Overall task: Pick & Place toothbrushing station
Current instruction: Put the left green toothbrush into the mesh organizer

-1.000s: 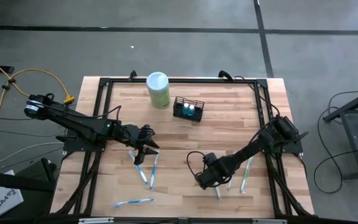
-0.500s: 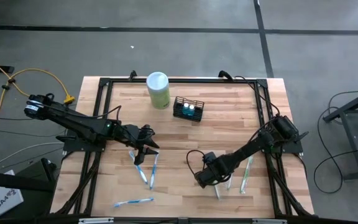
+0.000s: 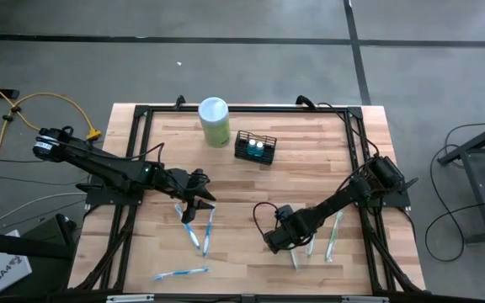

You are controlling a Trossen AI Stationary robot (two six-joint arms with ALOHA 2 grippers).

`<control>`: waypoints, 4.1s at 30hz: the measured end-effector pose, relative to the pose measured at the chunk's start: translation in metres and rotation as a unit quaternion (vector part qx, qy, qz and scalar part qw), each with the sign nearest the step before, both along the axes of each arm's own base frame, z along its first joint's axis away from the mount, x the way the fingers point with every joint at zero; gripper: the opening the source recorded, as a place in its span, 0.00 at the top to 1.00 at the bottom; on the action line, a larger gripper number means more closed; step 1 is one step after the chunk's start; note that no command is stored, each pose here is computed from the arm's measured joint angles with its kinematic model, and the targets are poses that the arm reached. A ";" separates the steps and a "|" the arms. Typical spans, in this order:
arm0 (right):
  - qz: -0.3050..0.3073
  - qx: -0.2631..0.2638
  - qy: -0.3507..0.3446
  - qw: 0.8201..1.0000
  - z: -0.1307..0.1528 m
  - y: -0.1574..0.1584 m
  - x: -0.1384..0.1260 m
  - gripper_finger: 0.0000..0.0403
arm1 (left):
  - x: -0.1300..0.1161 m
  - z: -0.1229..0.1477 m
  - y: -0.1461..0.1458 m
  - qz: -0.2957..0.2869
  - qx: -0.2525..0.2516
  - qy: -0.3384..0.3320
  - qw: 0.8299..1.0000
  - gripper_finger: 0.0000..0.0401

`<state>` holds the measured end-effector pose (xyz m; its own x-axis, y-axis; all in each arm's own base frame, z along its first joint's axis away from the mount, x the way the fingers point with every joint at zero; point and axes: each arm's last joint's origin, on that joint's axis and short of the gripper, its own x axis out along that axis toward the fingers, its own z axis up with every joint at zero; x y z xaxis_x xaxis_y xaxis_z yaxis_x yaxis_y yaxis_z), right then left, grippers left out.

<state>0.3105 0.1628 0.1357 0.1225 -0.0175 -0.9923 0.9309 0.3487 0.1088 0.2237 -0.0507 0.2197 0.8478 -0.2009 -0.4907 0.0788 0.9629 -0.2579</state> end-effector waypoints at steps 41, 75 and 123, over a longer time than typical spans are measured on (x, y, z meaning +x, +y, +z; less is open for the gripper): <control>0.108 -0.162 -0.238 0.952 0.069 -0.023 0.021 0.99 | 0.003 0.007 -0.003 -0.032 -0.024 -0.037 0.999 0.68; 0.092 -0.536 -0.242 0.803 0.104 -0.084 0.061 0.99 | 0.012 0.016 0.050 0.036 0.029 -0.097 0.994 0.68; -0.139 -0.670 -0.079 0.724 0.097 -0.188 0.048 1.00 | 0.012 0.016 0.063 0.035 0.091 -0.103 0.990 0.68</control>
